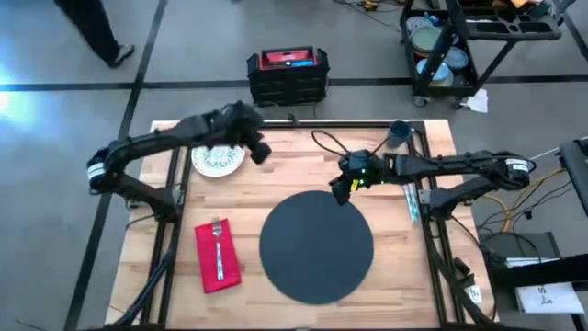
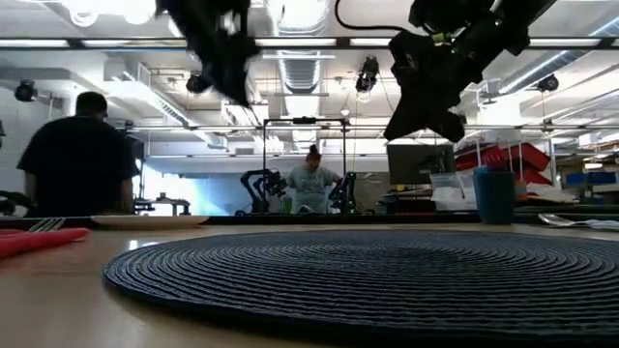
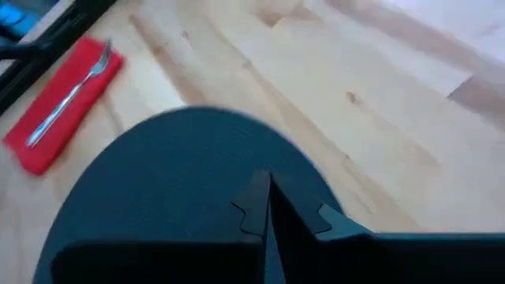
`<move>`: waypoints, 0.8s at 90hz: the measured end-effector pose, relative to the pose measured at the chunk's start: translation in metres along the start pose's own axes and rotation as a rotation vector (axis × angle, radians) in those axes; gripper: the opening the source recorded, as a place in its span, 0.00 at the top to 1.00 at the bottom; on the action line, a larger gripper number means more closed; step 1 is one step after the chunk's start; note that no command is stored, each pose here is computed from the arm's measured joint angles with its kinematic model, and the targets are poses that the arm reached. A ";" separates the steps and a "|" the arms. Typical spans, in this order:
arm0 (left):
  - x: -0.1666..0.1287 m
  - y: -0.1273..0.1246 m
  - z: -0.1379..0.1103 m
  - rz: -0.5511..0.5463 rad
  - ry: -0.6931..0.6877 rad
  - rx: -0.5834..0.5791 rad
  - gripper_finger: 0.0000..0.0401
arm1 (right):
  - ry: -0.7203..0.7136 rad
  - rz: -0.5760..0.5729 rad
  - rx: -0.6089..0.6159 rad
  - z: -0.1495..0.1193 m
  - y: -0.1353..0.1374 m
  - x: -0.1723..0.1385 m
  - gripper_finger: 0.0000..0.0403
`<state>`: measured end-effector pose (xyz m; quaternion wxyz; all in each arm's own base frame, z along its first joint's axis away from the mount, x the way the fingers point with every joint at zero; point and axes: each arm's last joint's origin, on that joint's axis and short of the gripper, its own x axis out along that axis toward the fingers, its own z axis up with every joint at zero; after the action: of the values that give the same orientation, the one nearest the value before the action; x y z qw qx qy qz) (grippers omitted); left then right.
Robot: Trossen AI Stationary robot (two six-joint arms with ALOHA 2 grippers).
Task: Set table place
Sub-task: Put the blue patterned plate on the black placemat
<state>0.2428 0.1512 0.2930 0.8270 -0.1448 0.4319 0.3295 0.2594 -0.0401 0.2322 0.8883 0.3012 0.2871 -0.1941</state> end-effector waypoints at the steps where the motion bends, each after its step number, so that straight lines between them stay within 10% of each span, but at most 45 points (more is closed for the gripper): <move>1: 0.006 0.005 -0.003 0.005 0.028 -0.008 1.00 | -0.011 -0.006 0.004 0.000 0.001 0.000 1.00; 30: 0.087 0.087 -0.067 0.122 0.344 -0.224 1.00 | -0.089 -0.040 0.082 0.008 -0.003 -0.003 0.99; 72: 0.128 0.078 -0.078 -0.055 0.398 -0.277 1.00 | -0.044 -0.082 0.069 0.005 -0.010 -0.002 0.99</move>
<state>0.1942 0.2220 0.1473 0.7066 -0.3307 0.5328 0.3279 0.2544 -0.0505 0.2330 0.8747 0.3154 0.2729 -0.2467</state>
